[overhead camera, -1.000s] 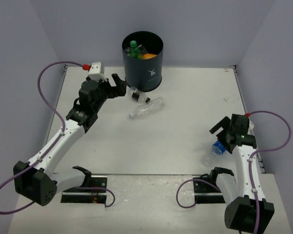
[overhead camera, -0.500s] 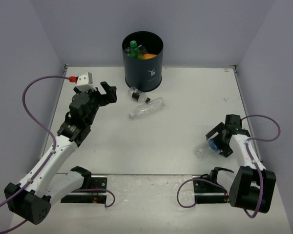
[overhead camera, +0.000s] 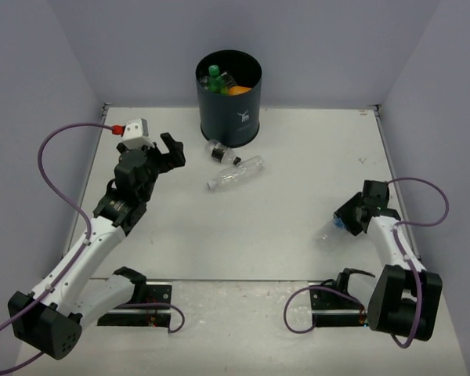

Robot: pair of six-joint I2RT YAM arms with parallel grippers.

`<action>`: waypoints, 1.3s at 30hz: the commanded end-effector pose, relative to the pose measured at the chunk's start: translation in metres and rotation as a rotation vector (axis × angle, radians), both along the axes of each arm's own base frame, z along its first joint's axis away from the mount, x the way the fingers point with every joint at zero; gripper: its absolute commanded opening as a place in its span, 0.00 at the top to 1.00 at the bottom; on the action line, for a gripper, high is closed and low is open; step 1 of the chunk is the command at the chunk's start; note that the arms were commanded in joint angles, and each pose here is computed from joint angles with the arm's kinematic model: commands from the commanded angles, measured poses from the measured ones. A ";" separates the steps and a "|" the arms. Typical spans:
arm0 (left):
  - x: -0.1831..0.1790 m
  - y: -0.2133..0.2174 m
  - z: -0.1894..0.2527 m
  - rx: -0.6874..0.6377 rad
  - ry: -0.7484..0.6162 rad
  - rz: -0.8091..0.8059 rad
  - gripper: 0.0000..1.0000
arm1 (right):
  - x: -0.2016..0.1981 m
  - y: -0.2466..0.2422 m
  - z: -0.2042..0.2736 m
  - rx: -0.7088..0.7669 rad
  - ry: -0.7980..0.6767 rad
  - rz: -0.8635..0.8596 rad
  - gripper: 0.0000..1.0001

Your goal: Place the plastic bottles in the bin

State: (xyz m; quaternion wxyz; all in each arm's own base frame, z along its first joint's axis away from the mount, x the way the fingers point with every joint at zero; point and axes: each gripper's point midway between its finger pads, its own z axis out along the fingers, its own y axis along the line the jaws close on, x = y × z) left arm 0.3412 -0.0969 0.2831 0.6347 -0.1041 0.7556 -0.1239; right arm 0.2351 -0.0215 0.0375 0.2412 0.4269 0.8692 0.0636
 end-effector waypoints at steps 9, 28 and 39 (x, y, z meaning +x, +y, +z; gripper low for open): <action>-0.006 0.011 -0.016 -0.055 0.066 0.074 0.00 | 0.101 0.047 0.249 -0.223 -0.813 0.338 0.70; -0.027 0.001 -0.054 -0.096 0.172 0.012 0.00 | 0.296 0.229 0.497 -0.347 -1.449 0.652 0.71; -0.026 -0.008 -0.060 -0.092 0.198 -0.037 0.00 | 0.371 0.302 0.471 -0.476 -1.707 0.597 0.69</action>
